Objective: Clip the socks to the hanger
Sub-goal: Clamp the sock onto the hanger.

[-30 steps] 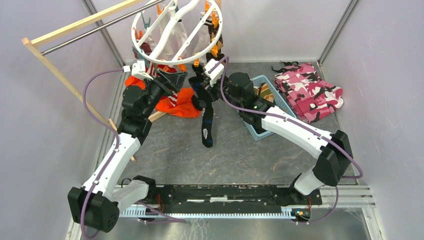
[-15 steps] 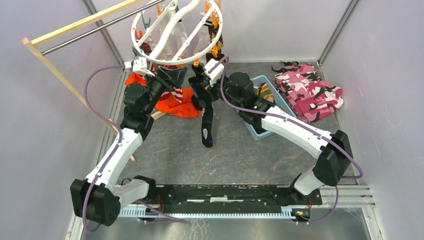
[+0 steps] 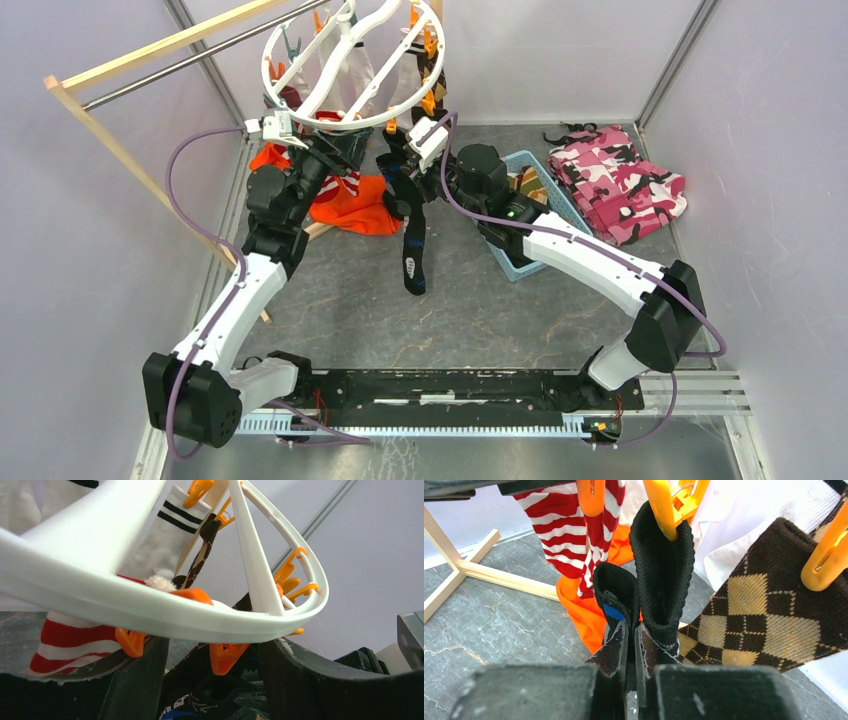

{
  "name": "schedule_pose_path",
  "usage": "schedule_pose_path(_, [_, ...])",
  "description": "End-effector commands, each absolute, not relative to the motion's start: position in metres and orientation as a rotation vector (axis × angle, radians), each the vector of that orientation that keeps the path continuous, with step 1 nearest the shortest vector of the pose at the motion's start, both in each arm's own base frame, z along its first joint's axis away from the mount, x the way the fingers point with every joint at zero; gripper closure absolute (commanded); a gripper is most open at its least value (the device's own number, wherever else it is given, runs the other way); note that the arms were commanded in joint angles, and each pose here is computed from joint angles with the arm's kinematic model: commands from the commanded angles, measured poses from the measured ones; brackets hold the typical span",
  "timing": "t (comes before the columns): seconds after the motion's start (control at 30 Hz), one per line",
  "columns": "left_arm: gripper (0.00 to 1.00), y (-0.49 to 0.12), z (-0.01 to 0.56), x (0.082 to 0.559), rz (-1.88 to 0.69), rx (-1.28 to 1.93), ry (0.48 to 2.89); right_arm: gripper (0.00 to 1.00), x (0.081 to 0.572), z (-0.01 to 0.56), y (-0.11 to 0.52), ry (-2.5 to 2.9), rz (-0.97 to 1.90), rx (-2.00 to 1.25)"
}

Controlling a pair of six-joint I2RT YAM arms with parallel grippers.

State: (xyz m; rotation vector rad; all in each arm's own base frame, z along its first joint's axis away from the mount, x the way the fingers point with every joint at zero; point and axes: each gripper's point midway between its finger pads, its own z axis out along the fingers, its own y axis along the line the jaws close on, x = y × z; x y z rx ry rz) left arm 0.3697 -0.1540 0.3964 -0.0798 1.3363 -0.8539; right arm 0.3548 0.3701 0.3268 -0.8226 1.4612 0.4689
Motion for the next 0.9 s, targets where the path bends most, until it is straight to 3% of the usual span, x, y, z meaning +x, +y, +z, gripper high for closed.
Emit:
schedule_pose_path(0.0, [0.30, -0.152, 0.430, 0.371, -0.828, -0.044, 1.235, 1.00, 0.357, 0.359, 0.372, 1.402, 0.493, -0.773])
schedule_pose_path(0.47, [0.32, -0.153, 0.438, 0.371, -0.860, -0.066, 1.224, 1.00, 0.357, 0.358, 0.372, 1.404, 0.494, -0.772])
schedule_pose_path(0.77, [0.40, -0.155, 0.440, 0.371, -0.883, -0.075, 1.221, 1.00, 0.358, 0.357, 0.372, 1.409, 0.493, -0.772])
schedule_pose_path(0.87, [0.37, -0.156, 0.442, 0.368, -0.899, -0.070, 1.210, 1.00, 0.357, 0.357, 0.373, 1.408, 0.495, -0.773])
